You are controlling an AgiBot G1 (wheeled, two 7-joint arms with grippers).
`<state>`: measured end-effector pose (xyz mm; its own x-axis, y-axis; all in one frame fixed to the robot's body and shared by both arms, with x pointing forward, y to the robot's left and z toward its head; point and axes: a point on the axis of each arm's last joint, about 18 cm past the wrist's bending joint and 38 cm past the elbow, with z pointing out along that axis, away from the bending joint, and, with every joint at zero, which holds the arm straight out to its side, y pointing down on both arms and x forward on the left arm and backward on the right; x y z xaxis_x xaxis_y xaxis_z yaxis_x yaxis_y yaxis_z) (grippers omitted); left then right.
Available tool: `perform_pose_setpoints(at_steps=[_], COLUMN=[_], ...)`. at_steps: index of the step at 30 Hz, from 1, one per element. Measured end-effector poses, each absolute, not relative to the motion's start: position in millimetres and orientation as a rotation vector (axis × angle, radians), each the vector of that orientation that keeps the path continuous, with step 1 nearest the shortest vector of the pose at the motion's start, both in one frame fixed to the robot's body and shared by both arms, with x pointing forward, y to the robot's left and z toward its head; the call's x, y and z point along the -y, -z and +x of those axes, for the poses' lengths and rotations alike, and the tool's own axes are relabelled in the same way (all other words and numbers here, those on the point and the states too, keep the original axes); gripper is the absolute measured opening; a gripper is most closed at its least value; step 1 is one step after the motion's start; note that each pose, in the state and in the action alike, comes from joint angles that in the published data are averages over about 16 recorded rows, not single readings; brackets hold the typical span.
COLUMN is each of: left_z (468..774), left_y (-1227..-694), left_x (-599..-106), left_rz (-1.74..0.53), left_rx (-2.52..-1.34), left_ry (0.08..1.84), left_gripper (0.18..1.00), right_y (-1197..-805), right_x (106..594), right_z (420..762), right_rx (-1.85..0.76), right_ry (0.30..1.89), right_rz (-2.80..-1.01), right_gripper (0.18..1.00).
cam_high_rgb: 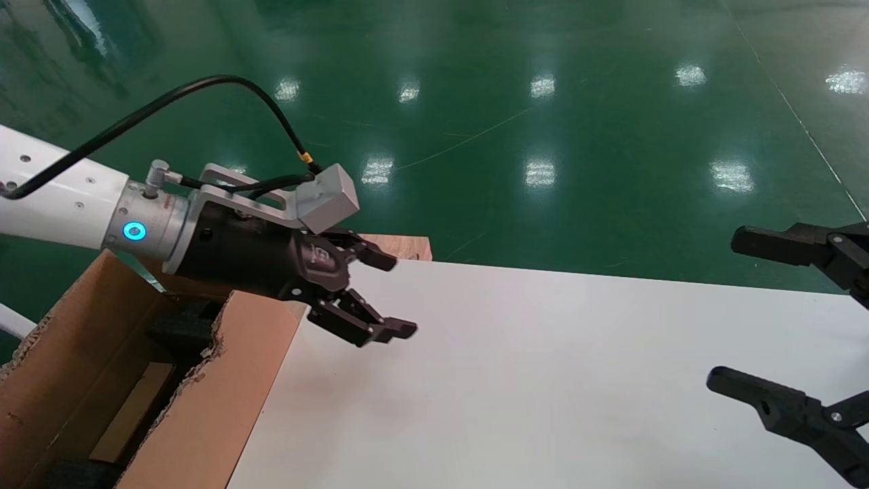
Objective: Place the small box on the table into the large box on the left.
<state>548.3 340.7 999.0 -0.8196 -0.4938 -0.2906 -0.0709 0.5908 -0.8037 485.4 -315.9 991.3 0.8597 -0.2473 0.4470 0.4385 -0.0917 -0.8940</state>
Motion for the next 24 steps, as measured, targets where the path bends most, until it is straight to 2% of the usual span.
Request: perform_pose_setpoints(at_steps=[8,17,24], left_z=[534,512,503], left_y=[-994,-992,-992], left_x=[-314,-298,-296], left_rz=[-0.227,0.007,0.09], left_rx=[-2.305,-2.198,-2.135], left_ry=[1.35,1.565,1.64], left_gripper=[1.001,1.001,1.001], right_y=[-991,-991,-991], right_x=[316,316,316], right_z=[485,485,485], right_rx=[0.155,0.155,0.155], right_ry=[0.576,0.576,0.576], right_rz=[-1.562,-1.562,-1.562], right_gripper=[1.001,1.001,1.001])
